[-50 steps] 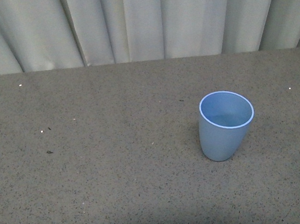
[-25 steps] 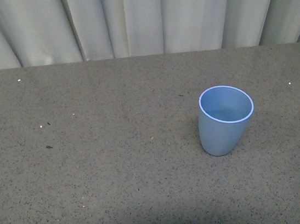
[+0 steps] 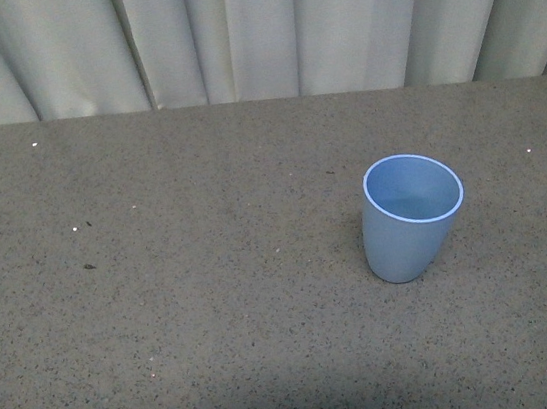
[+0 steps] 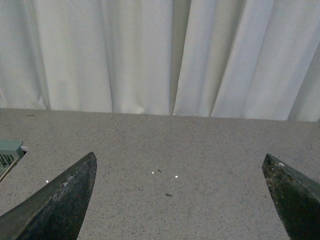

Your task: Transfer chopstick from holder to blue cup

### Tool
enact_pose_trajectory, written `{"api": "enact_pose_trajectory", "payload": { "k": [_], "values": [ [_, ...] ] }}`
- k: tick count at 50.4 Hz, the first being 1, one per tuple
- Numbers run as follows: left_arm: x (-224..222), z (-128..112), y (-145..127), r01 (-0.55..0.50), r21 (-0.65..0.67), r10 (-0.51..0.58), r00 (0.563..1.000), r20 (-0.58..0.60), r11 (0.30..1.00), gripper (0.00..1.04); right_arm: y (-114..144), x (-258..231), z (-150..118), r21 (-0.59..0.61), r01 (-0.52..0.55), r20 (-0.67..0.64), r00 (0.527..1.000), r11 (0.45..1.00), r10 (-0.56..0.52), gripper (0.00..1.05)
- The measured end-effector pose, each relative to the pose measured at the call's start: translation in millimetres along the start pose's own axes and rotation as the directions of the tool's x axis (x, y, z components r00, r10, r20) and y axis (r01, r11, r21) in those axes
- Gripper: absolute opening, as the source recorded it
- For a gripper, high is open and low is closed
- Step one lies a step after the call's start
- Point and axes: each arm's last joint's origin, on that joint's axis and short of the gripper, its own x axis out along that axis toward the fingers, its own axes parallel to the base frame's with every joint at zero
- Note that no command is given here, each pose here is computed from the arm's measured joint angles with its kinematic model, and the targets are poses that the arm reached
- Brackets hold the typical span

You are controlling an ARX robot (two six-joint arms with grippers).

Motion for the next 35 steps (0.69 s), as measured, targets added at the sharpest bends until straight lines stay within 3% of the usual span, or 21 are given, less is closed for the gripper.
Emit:
{"api": "enact_pose_trajectory", "payload": {
  "k": [7,23,35],
  "values": [
    [0,0,0,0.0,0.0,0.0,1.0,0.0,1.0,0.98,1,-12,6,-0.017,-0.016,0.014,1.0,1.0,0.016,0.01],
    [0,0,0,0.0,0.0,0.0,1.0,0.0,1.0,0.98,10,-68,48,-0.046,-0.123,0.082,0.989,0.991,0.126,0.01],
    [0,0,0,0.0,0.0,0.0,1.0,0.0,1.0,0.98,34,-136,93,-0.101,-0.263,0.179,0.944,0.96,0.277,0.01]
  ]
}}
